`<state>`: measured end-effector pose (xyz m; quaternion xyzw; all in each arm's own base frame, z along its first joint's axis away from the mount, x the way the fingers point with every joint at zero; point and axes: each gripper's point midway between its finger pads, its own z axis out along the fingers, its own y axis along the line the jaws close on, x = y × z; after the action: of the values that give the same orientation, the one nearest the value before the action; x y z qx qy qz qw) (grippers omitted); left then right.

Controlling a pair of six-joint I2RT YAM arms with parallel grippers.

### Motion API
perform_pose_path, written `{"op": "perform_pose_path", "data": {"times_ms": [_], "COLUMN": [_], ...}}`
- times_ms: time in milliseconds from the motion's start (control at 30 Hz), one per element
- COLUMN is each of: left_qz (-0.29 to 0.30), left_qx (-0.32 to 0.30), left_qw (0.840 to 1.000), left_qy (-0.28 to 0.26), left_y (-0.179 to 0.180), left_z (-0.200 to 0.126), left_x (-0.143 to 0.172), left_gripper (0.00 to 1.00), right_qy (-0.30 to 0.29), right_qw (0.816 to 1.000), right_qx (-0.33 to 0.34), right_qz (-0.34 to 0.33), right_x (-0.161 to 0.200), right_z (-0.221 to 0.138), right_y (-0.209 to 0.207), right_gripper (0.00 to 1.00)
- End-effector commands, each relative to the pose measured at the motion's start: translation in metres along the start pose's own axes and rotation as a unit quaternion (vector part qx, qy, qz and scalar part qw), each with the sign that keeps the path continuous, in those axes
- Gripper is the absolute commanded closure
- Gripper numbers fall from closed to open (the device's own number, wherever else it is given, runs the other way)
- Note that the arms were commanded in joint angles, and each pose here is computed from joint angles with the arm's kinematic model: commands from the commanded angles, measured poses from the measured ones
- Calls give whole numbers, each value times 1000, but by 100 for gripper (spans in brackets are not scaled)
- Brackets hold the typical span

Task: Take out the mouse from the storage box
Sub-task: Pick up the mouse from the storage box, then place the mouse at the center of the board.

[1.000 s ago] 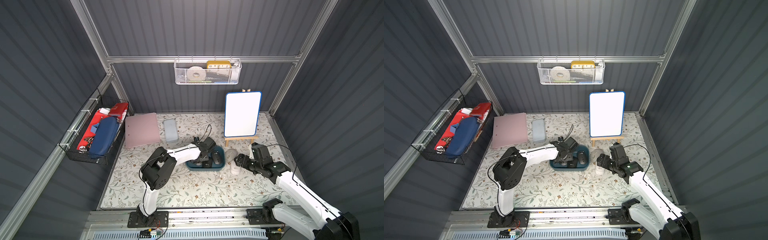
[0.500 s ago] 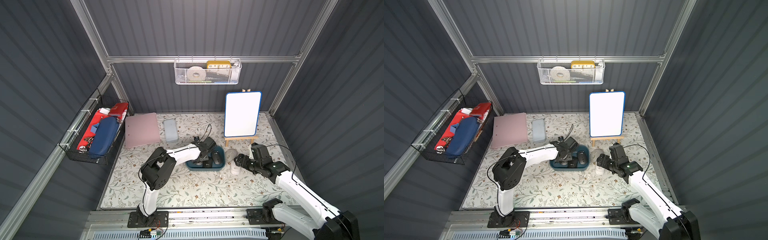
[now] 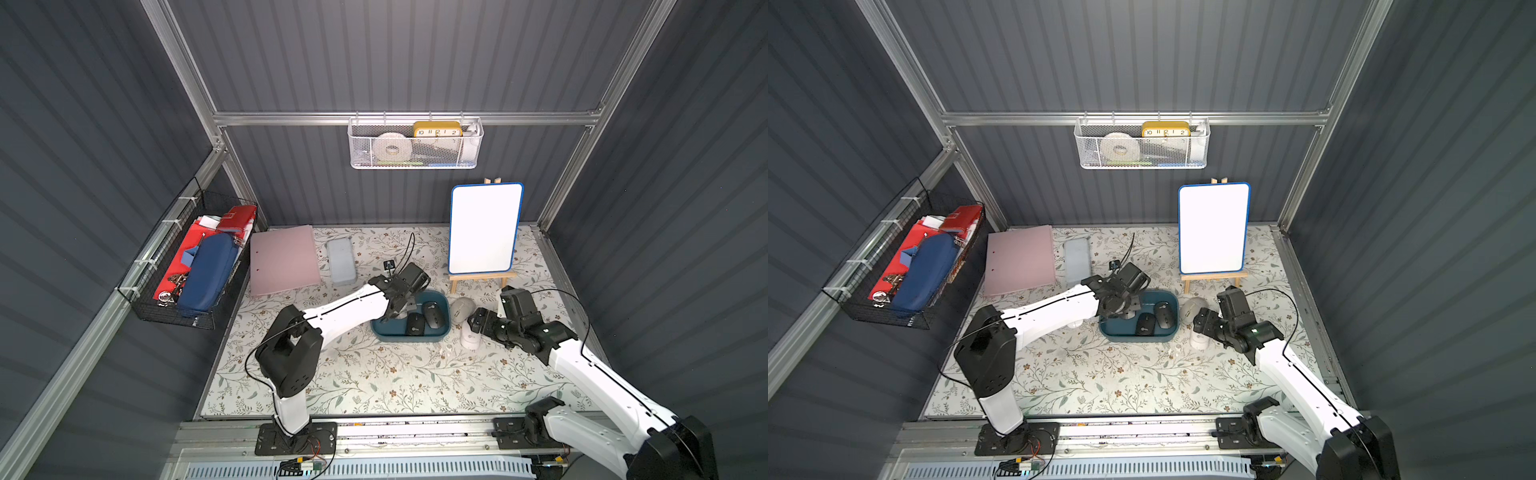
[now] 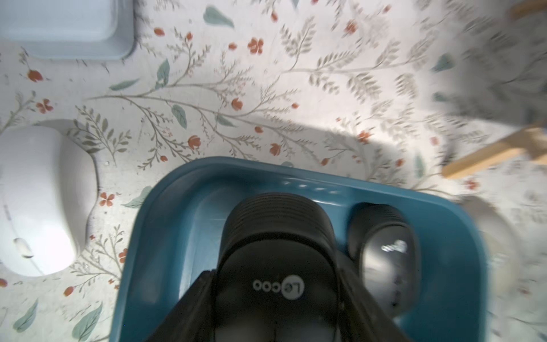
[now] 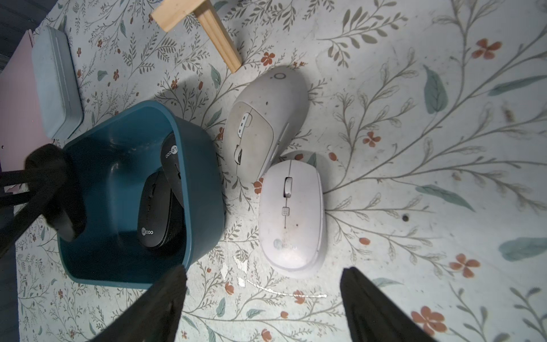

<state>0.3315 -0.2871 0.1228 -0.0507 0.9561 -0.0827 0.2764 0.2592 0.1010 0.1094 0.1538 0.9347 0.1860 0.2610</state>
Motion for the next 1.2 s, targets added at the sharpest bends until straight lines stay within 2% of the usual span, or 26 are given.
{"op": "perform_pose_path", "data": {"times_ms": [0, 233, 500, 667, 900, 1167], "left_qz": [-7, -37, -72, -101, -156, -207], "left_qx": [13, 11, -30, -57, -89, -98], "left_qw": [1000, 999, 997, 993, 983, 971], "left_qy": [0, -10, -14, 3, 33, 62], "left_y": [8, 37, 94, 125, 172, 197], "left_z": [-24, -61, -80, -73, -47, -27], "left_x": [-1, 3, 31, 48, 66, 83], "left_gripper": [49, 50, 50, 52, 52, 52], "right_qy": [-6, -6, -2, -1, -3, -2], "right_qw": [1000, 1000, 1000, 1000, 1000, 1000], "right_qx": [0, 0, 0, 2, 1, 5], "right_qz": [-6, -7, -4, -7, -10, -12], "right_x": [-7, -9, -8, -6, -5, -3], "right_z": [-3, -2, 2, 3, 2, 2], "right_y": [5, 7, 9, 11, 13, 13], "right_gripper": [14, 14, 15, 15, 15, 15]}}
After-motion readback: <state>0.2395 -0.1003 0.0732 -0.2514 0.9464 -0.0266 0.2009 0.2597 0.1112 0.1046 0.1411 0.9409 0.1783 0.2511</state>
